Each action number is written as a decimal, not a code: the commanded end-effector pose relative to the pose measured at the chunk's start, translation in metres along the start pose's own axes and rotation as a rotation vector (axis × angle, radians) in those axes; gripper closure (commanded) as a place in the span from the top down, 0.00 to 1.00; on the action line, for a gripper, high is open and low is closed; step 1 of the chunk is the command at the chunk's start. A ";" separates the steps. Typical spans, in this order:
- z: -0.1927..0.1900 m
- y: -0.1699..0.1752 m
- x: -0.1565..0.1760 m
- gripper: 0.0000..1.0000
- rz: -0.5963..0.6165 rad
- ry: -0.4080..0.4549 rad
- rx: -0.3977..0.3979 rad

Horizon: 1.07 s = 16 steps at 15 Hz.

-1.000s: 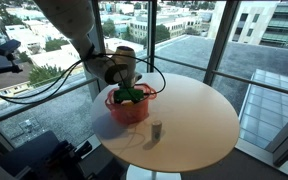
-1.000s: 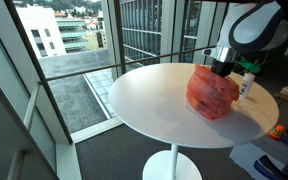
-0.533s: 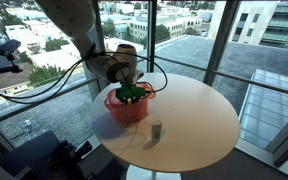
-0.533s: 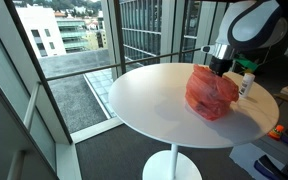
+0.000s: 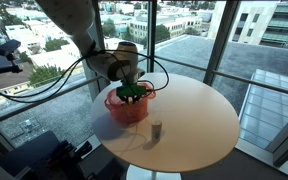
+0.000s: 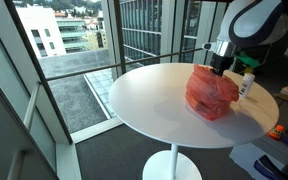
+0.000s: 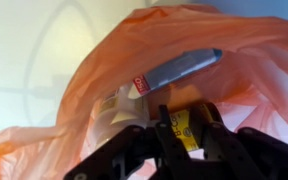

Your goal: Pick up the mentos container from the orange plastic and put it on the table

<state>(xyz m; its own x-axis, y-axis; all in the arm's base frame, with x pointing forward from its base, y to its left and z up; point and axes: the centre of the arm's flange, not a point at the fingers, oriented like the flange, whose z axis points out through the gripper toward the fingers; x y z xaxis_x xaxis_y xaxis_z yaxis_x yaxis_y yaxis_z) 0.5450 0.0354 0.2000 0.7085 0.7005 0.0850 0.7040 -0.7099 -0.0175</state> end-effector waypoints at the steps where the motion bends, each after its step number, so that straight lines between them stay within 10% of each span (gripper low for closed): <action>1: -0.019 -0.002 -0.005 0.60 0.015 -0.002 -0.001; 7: -0.016 -0.007 -0.004 1.00 0.012 -0.010 -0.003; 16: -0.002 -0.008 -0.005 1.00 0.005 -0.015 0.011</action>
<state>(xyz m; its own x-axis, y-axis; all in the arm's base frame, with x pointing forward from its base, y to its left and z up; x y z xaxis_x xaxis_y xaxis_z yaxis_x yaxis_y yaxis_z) 0.5359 0.0377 0.2013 0.7132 0.6975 0.0697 0.7003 -0.7132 -0.0290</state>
